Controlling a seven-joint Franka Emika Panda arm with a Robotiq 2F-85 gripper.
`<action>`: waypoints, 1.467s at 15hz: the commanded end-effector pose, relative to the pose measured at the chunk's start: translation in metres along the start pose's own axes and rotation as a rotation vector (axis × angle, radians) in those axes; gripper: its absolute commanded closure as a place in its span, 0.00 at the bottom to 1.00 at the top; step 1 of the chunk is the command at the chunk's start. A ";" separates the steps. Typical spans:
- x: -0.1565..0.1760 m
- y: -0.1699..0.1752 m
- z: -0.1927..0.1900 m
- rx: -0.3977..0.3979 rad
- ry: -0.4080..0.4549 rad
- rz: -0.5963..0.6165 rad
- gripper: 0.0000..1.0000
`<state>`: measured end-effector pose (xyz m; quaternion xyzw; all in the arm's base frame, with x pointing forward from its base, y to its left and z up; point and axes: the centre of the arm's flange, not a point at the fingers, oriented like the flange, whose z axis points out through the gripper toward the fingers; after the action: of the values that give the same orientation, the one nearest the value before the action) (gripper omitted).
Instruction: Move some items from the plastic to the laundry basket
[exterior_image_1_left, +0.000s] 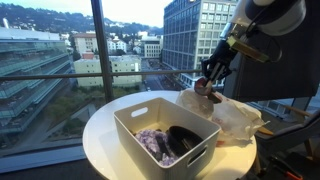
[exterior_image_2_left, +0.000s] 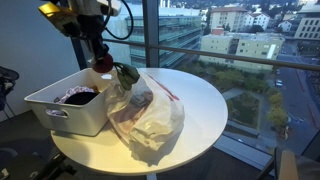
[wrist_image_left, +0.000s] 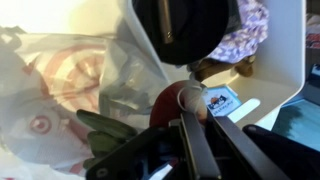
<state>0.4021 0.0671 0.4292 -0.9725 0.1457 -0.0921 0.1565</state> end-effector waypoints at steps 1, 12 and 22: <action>0.008 -0.011 -0.011 0.107 -0.151 -0.004 0.93; -0.035 -0.086 0.038 0.378 -0.255 -0.292 0.93; -0.063 -0.131 0.119 0.171 -0.173 -0.623 0.70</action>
<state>0.3864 0.2289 0.3575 -0.9572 -0.1534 -0.0317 0.2434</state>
